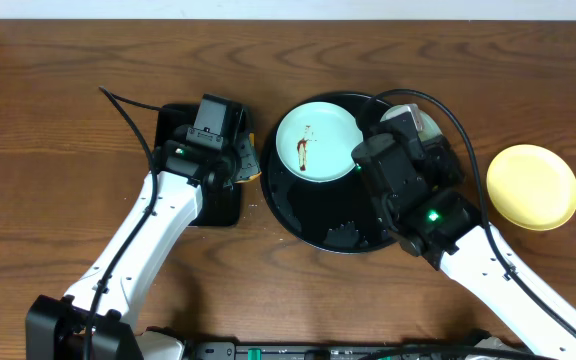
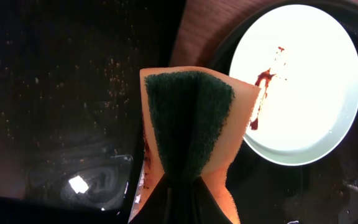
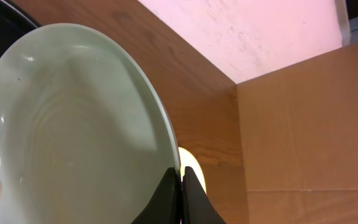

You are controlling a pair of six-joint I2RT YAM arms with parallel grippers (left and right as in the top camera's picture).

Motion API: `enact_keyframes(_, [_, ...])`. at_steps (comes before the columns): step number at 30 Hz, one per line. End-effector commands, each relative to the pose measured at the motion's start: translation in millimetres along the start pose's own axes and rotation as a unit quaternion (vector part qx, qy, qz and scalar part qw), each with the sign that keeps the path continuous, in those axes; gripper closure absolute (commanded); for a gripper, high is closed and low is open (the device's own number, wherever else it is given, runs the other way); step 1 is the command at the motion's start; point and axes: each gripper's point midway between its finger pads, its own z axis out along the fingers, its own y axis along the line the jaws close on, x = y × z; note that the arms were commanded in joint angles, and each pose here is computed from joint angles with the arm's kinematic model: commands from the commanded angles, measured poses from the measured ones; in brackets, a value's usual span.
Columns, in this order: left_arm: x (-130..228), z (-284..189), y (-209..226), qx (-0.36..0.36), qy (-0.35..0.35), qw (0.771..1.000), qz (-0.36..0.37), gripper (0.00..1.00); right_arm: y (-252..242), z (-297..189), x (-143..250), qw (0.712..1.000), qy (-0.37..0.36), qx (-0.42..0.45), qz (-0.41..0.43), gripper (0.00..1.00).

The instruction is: Clean dirty plates on tray and stack at the side

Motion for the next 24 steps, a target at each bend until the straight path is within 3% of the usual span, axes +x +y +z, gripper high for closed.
enact_keyframes(1, [-2,-5,1,0.003,-0.005,1.000,-0.006,0.92,-9,-4,-2,1.000,-0.006,0.021,-0.003,0.99])
enact_keyframes(16, [-2,-5,1,0.003,-0.005,1.000,-0.006,0.92,-18,-6,-16,0.999,-0.025,0.043,-0.008,0.99])
enact_keyframes(19, [-2,-5,1,0.003,-0.005,1.000,-0.006,0.92,-10,-10,-25,0.996,-0.042,0.028,-0.072,0.99])
enact_keyframes(21, [-1,-5,1,0.003,-0.005,1.000,-0.006,0.92,-15,-11,-34,0.997,-0.054,0.043,-0.046,0.99])
enact_keyframes(23, [-2,-5,1,0.003,-0.005,1.000,-0.007,0.92,-12,-11,-36,0.993,-0.057,0.037,-0.093,0.99])
enact_keyframes(24, [-1,-5,1,0.003,-0.005,1.000,-0.006,0.92,-23,-10,-38,0.994,-0.053,0.065,-0.074,0.99])
